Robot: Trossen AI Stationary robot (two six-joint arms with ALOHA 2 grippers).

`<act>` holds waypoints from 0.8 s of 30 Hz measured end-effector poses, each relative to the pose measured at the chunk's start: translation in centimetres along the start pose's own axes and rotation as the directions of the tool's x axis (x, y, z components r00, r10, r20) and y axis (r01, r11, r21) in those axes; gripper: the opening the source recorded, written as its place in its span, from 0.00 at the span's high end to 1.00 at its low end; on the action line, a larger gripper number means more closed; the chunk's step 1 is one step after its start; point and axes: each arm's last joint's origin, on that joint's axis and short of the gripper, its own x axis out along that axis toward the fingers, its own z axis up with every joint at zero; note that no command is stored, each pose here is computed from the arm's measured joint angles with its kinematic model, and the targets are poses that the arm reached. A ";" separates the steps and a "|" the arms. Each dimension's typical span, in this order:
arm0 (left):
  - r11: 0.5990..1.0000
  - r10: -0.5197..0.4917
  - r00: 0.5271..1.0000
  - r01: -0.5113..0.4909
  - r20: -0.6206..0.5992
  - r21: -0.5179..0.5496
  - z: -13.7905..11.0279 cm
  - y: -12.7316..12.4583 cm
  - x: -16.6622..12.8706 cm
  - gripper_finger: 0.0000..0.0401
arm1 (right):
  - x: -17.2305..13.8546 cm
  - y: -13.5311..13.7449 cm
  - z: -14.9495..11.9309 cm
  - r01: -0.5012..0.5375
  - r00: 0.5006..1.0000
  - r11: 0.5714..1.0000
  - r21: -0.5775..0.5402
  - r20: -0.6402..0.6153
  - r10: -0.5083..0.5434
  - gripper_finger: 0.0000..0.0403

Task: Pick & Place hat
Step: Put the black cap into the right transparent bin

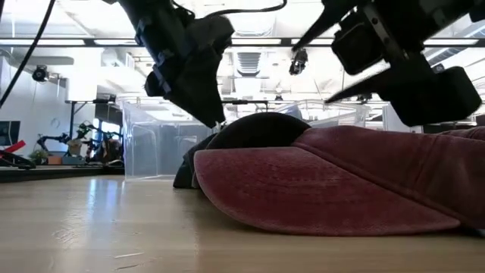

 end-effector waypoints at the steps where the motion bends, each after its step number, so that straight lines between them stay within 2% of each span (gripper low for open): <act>1: 1.000 0.011 1.000 -0.011 -0.002 0.015 -0.2 0.1 0.1 0.67 | 0.3 0.0 -0.1 0.004 1.000 1.000 0.010 0.000 -0.004 0.42; 8: 0.999 0.005 0.999 -0.004 -0.038 0.041 -1.2 0.4 1.4 0.67 | 2.4 0.6 0.3 0.018 1.000 1.000 0.022 0.025 -0.019 0.42; 14: 0.990 -0.142 0.980 0.137 -0.139 -0.045 -2.8 -0.7 2.3 0.67 | 3.6 0.0 1.3 0.039 0.995 0.998 0.050 0.085 -0.043 0.42; 19: 0.977 -0.211 0.967 0.206 -0.146 -0.052 -3.6 -2.1 1.4 0.67 | 3.8 -1.0 1.9 0.048 0.982 0.996 0.079 0.176 -0.061 0.42; 24: 0.949 -0.315 0.944 0.314 -0.096 -0.026 -3.8 -3.8 0.5 0.67 | 3.7 -0.8 2.0 0.037 0.978 0.998 0.049 0.204 -0.046 0.42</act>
